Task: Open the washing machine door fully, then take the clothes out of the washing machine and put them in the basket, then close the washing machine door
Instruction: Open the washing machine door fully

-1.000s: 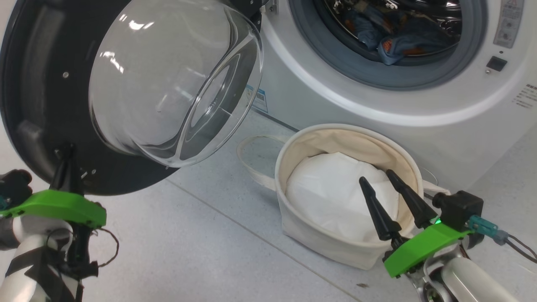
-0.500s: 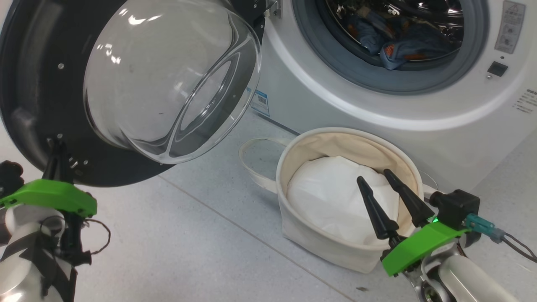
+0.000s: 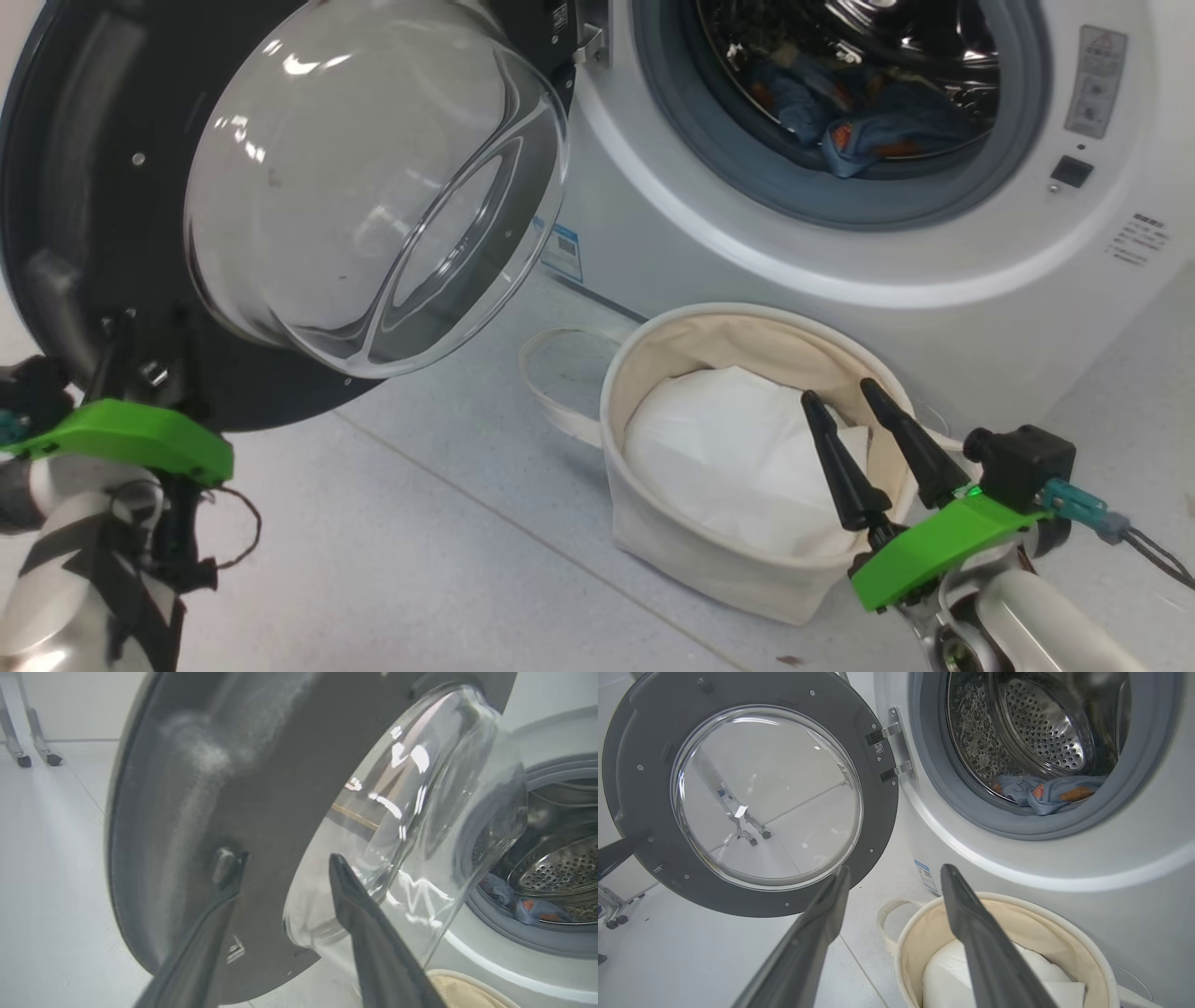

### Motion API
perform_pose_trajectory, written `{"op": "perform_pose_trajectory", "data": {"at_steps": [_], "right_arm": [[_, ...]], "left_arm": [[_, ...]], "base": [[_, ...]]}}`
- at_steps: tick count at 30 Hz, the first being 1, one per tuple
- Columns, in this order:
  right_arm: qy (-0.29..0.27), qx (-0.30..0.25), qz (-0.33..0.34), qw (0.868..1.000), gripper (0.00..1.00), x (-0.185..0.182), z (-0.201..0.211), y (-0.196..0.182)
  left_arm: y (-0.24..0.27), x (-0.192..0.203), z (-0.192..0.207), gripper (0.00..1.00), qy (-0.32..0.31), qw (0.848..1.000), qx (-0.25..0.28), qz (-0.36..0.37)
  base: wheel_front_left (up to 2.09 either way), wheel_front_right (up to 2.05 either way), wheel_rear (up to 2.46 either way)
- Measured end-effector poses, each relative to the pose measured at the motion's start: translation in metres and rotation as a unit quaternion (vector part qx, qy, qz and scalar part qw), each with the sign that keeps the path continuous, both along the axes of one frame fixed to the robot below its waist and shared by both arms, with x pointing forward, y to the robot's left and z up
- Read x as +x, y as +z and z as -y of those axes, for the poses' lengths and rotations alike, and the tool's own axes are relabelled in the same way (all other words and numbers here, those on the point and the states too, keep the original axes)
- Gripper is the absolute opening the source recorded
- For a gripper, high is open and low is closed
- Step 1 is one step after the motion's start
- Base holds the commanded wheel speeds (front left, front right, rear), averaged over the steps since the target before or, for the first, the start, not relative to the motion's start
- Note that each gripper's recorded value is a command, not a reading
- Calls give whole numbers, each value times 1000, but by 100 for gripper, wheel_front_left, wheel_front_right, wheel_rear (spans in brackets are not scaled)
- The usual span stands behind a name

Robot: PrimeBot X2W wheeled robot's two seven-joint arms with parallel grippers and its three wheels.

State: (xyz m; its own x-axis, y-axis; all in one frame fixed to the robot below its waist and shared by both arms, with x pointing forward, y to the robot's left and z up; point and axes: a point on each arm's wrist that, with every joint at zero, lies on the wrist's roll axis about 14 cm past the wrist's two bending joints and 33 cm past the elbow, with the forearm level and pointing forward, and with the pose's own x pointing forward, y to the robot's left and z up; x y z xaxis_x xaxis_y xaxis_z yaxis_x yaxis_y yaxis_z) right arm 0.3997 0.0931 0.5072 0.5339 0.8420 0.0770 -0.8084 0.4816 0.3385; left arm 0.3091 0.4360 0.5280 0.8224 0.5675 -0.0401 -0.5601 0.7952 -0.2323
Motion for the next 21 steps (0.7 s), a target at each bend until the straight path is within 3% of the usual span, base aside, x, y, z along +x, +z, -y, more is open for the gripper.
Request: {"op": "perform_pose_trajectory", "data": {"at_steps": [15, 21], "right_arm": [[-69, 8, 15, 997, 100, 5, 41, 17], [-125, 16, 27, 992, 100, 7, 78, 28]], "left_arm": [[18, 31, 67, 100, -107, 993, 12, 52], [11, 53, 117, 100, -181, 982, -27, 56]], "base": [[0, 0, 0], [0, 0, 0]]}}
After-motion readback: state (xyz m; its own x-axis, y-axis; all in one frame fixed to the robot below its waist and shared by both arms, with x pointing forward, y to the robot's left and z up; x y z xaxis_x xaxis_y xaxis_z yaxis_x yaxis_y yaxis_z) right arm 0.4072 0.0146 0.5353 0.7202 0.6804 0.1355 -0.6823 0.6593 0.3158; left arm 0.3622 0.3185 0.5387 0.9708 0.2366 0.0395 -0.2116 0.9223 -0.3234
